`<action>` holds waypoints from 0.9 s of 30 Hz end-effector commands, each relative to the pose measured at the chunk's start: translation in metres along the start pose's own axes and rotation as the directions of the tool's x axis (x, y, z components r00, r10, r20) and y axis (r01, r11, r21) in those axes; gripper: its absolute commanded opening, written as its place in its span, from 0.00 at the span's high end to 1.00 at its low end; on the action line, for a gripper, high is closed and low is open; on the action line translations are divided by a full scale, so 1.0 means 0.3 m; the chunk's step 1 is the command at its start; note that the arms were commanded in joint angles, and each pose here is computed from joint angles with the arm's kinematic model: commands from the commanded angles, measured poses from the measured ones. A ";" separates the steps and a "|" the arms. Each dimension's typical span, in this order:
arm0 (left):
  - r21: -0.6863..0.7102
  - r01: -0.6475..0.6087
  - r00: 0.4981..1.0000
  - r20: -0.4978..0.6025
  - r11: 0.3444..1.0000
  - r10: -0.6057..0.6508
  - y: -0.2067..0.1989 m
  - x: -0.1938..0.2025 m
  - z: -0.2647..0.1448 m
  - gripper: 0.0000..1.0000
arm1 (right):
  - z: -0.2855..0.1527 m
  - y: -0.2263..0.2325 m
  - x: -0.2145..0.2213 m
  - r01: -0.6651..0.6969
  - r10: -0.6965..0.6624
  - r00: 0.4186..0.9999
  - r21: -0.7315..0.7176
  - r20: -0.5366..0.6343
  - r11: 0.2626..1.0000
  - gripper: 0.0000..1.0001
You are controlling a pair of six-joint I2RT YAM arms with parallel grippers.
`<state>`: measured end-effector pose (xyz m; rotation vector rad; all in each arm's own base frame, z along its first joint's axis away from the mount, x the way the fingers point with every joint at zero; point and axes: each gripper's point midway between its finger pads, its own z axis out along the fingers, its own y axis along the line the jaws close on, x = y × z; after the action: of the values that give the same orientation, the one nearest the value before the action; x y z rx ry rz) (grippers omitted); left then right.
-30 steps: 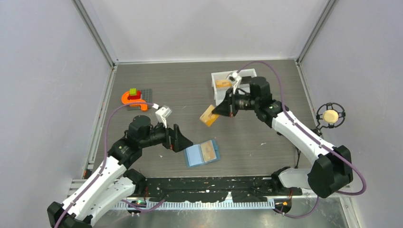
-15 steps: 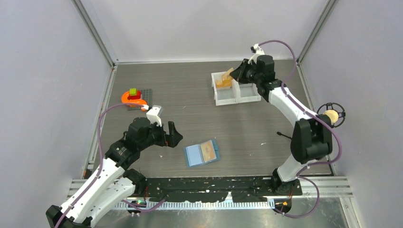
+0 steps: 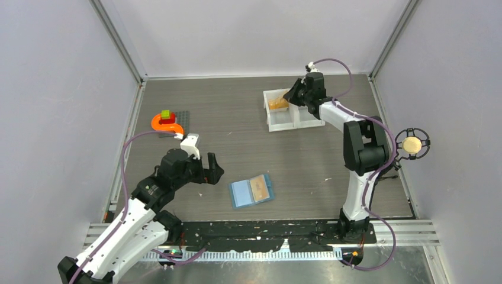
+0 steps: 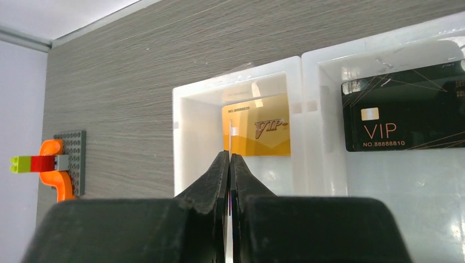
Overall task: Take the credit cards out of the card holder
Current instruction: Place the credit card in the storage box.
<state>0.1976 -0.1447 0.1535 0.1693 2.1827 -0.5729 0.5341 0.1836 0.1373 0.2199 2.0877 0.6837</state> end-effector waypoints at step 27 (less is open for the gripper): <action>-0.010 -0.025 0.999 0.038 1.000 0.025 -0.009 -0.068 -0.022 0.00 | 0.138 0.031 -0.099 -0.052 0.054 0.996 -0.025 0.075 0.998 0.65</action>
<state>0.1981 -0.1419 0.1532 0.1803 2.1979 -0.5445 0.5714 0.1974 0.1007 0.3361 2.0912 0.7565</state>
